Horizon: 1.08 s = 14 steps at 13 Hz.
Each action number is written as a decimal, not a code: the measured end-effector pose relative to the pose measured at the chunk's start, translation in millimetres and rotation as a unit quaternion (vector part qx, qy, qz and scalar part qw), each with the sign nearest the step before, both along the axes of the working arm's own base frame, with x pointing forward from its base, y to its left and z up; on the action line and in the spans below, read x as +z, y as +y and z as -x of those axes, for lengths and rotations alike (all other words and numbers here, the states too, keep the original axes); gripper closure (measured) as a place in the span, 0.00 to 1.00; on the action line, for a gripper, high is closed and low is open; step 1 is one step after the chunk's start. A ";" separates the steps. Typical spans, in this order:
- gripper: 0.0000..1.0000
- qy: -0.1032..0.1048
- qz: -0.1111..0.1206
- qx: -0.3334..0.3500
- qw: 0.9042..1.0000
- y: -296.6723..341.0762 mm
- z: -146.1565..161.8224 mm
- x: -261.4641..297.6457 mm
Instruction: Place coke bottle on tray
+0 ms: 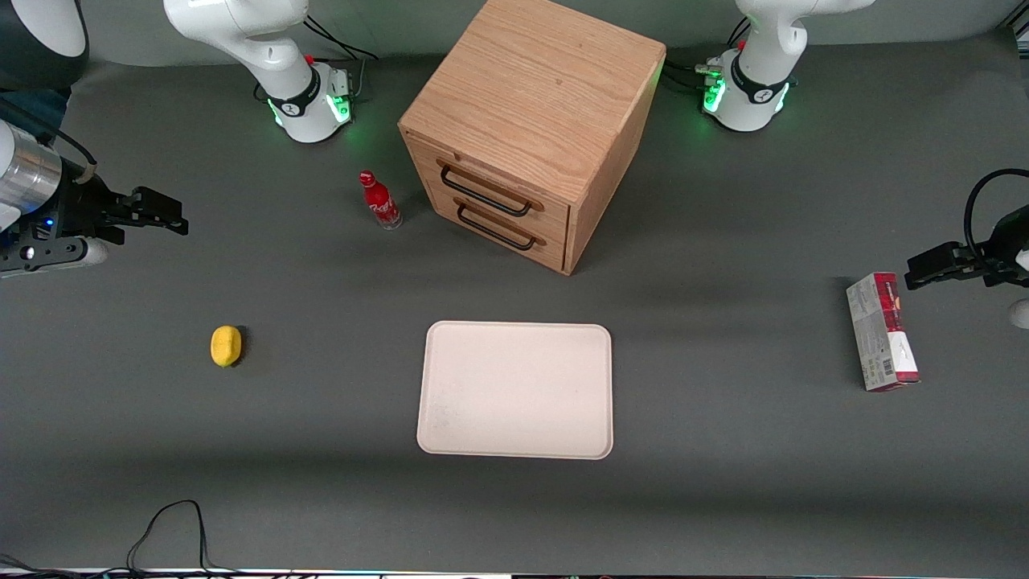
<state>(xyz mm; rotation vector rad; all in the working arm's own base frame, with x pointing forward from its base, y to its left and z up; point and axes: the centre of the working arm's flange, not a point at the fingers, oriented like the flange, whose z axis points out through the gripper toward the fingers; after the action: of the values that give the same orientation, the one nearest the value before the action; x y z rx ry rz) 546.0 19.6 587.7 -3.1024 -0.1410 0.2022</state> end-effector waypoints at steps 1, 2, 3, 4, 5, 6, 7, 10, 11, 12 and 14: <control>0.00 0.000 0.000 0.000 1.000 0.0 0.1 -0.1; 0.00 0.001 0.000 -0.001 1.000 0.0 0.1 -0.1; 0.00 0.001 0.000 -0.001 1.000 -0.1 0.2 -0.1; 0.00 0.001 0.000 -0.001 1.000 -0.2 0.2 -0.1; 0.00 0.001 0.000 -0.001 1.000 -0.4 0.2 -0.1; 0.00 0.001 0.000 -0.001 1.000 -0.2 0.2 -0.1; 0.00 0.001 0.000 -0.001 1.000 0.4 0.3 -0.2; 0.00 0.003 0.000 0.001 1.000 1.7 0.8 -0.5; 0.00 0.007 0.000 0.001 1.000 1.6 1.6 -1.0; 0.00 0.013 0.001 0.001 1.000 1.6 3.1 -1.9; 0.00 0.022 0.001 0.002 1.000 2.3 5.2 -3.0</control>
<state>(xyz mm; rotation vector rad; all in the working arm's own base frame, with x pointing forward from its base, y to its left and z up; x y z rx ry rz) 540.8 21.9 584.7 -3.0971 -0.1450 0.2694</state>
